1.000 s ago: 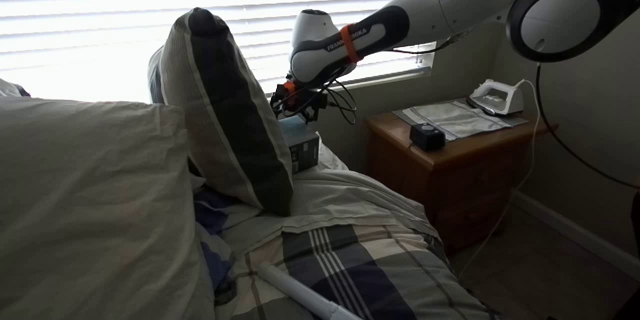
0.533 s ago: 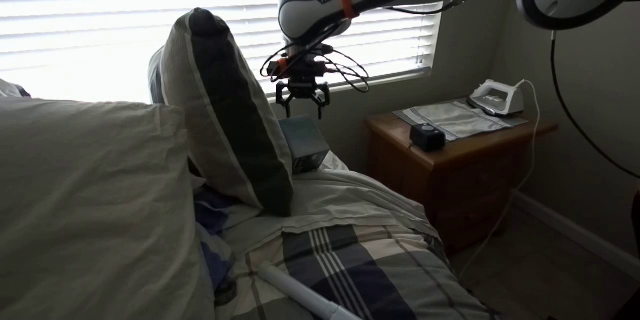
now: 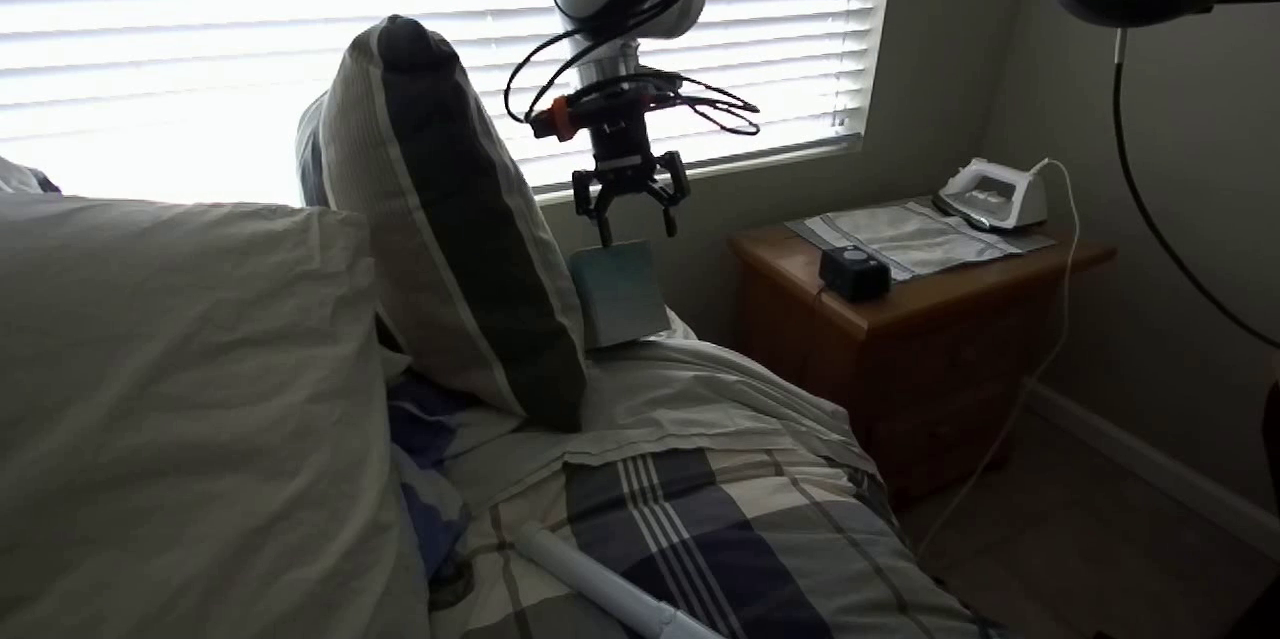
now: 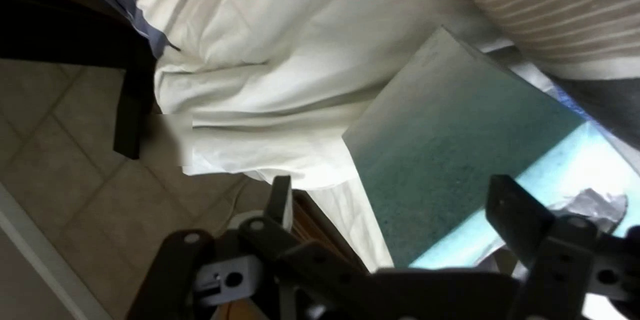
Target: Pick up the blue tissue box and place it right side up on the bedside table
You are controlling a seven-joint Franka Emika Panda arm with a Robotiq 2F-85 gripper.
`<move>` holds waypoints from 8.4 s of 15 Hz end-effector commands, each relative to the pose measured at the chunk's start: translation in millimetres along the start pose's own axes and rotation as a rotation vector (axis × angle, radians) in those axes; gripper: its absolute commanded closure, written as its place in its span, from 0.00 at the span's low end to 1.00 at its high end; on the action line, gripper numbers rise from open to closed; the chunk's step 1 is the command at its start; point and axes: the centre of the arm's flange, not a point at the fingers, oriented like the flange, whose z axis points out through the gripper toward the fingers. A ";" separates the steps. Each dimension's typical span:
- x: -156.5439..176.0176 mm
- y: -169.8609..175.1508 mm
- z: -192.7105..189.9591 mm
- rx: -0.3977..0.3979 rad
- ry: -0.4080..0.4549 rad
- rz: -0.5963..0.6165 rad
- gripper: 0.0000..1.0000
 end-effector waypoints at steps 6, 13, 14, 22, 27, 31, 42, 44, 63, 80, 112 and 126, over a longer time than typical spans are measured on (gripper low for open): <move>-10.1 39.2 -3.8 -0.081 -0.356 0.158 0.00; 21.4 17.8 -54.2 0.248 -0.195 -0.047 0.00; 32.6 15.2 -62.9 0.251 -0.206 -0.118 0.00; 62.1 20.9 -71.0 0.265 -0.198 -0.244 0.00; 51.0 16.8 -68.6 0.259 -0.198 -0.253 0.00; 76.2 13.3 -59.3 0.240 -0.174 -0.322 0.00; 125.3 8.1 21.8 0.241 -0.271 -0.516 0.00; 122.1 4.0 36.0 0.258 -0.291 -0.536 0.00; 98.8 13.0 -21.6 0.350 -0.287 -0.545 1.00; 153.5 50.3 -132.0 0.487 -0.042 -0.144 0.94; 442.7 236.3 -4.2 0.459 -0.067 0.793 0.99; 439.9 238.9 4.5 0.442 -0.086 0.712 0.35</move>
